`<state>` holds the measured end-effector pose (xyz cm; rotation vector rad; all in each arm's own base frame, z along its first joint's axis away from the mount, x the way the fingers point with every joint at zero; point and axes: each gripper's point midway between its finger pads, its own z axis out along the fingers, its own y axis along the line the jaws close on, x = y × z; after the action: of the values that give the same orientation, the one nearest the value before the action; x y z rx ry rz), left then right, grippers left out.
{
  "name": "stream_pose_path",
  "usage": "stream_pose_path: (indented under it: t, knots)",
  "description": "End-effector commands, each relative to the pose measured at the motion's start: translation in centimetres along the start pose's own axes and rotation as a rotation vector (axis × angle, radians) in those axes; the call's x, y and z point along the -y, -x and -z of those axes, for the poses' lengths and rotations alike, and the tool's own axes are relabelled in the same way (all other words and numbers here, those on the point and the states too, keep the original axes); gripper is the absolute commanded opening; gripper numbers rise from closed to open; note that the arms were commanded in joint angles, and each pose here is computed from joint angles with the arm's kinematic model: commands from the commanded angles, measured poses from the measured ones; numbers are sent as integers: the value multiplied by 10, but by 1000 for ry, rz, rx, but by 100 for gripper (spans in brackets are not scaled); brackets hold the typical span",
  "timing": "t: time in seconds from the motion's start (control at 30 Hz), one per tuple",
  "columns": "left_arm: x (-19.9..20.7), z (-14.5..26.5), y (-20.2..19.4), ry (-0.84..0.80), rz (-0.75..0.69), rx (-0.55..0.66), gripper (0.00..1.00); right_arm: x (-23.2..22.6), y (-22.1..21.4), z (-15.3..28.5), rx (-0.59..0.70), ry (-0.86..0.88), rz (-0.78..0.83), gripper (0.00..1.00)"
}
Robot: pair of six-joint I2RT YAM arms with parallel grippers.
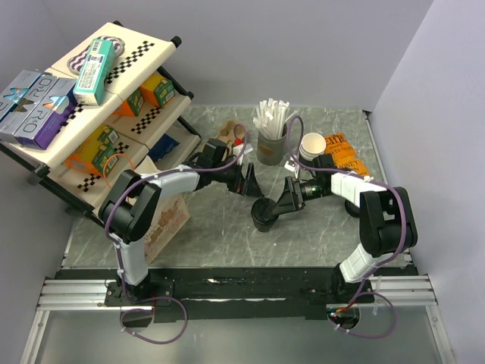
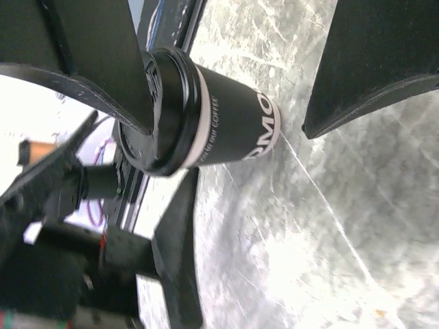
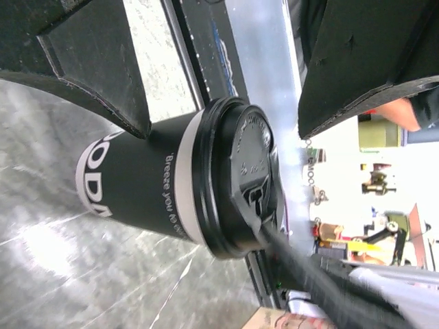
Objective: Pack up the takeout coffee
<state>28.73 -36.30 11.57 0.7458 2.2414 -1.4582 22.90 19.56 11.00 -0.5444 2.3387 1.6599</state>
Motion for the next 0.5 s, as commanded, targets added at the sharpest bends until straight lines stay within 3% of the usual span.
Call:
stream_pose_path:
  t: [0.0,0.33,0.47]
  knots:
    - [4,-5,23,-23,21,62,97,-16,-5,3,-7,57,79,94]
    - [-2,-11,17,-29,63,52,96,0,-16,1,-43,25,98,94]
    - [-5,-12,13,-18,64,47,95,12,-17,-1,-50,-13,78,89]
